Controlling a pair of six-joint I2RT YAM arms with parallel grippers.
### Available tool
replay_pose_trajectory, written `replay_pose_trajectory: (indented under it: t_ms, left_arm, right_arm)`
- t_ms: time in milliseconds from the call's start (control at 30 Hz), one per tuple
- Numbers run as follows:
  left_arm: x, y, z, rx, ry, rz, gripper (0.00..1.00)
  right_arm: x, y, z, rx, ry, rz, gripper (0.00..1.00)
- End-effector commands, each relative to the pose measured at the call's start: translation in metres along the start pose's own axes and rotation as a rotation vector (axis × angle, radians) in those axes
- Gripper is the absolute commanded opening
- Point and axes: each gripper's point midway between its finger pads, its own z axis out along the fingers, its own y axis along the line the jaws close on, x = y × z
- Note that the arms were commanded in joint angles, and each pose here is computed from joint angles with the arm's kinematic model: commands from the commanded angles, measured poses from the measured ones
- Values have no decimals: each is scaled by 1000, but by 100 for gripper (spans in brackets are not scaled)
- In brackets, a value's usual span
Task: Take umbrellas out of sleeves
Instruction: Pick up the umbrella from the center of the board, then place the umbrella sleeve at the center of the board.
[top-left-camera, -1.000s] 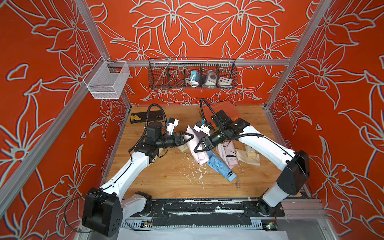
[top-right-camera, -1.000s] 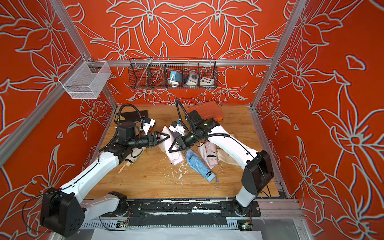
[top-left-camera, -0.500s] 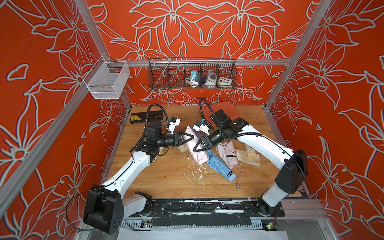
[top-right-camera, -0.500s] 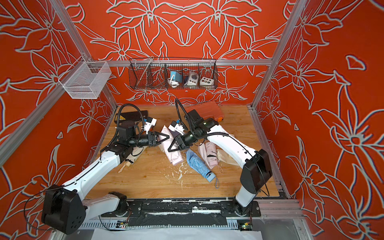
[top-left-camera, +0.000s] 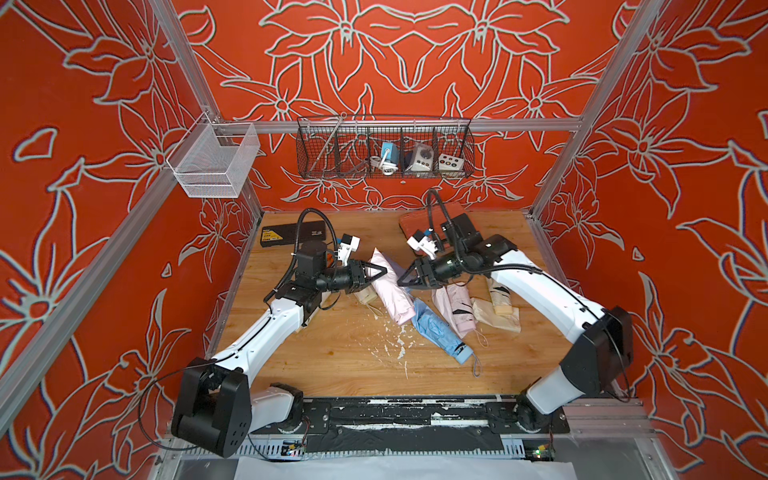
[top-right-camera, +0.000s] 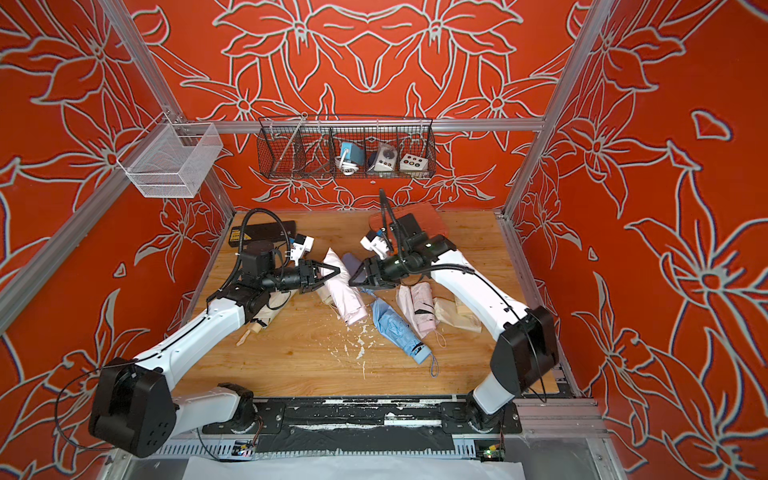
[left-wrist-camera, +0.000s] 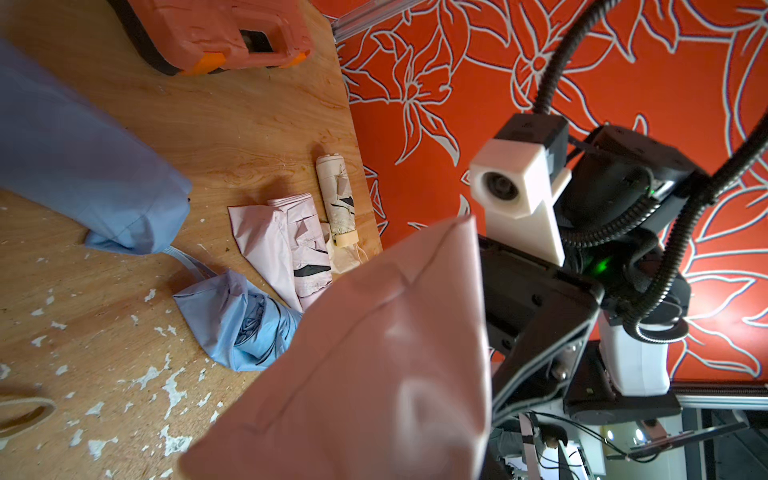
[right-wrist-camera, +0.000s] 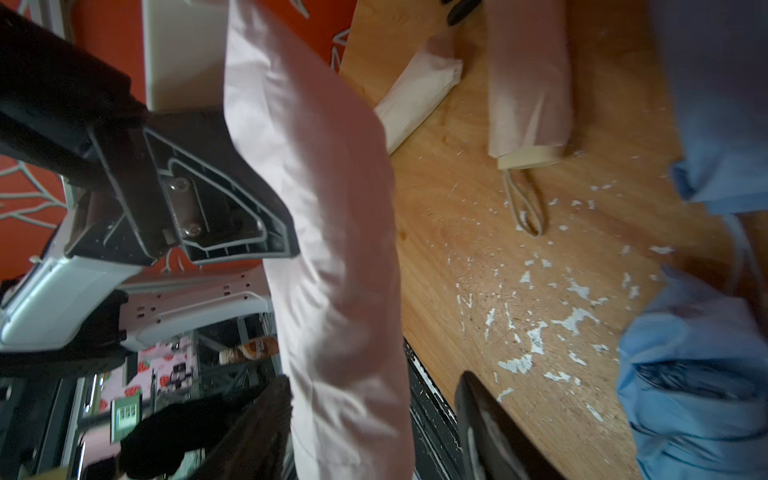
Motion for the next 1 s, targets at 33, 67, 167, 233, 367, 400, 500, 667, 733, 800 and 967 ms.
replay_pose_trajectory:
  t_ms: [33,67,167,233,367,400,500,667,733,800,967]
  left_arm:
    - [-29,-16,1,27,-76,-67,19]
    - [-32,-13,1,29,-87,-101,18]
    - [-38,-6,4,72,-120,-209,18]
    - [-39,-5,4,131,-138,-280,18]
    - [-34,4,2,206,-172,-411,18]
    - [-33,6,1,209,-174,-424,18]
    - [-27,9,-1,203,-173,-435,18]
    - [-22,10,-4,222,-179,-462,18]
    - [-23,10,-4,223,-181,-464,18]
    - [-24,9,-5,223,-184,-462,18]
    - [-25,10,-4,213,-189,-453,19]
  right_arm:
    - [-7,3,-37,62,-168,103,64]
    - [-1,4,-39,55,-163,128,64]
    - [13,5,-44,16,-193,201,62]
    - [20,2,-46,-10,-236,260,62]
    - [29,-5,-39,-78,-256,343,60]
    - [30,-6,-39,-75,-255,341,60]
    - [26,-2,-38,-70,-256,312,60]
    - [19,-2,-22,-91,-205,334,60]
    - [15,-2,-16,-99,-200,338,60]
    - [11,3,-12,-118,-191,333,59]
    - [5,7,-5,-141,-189,335,59]
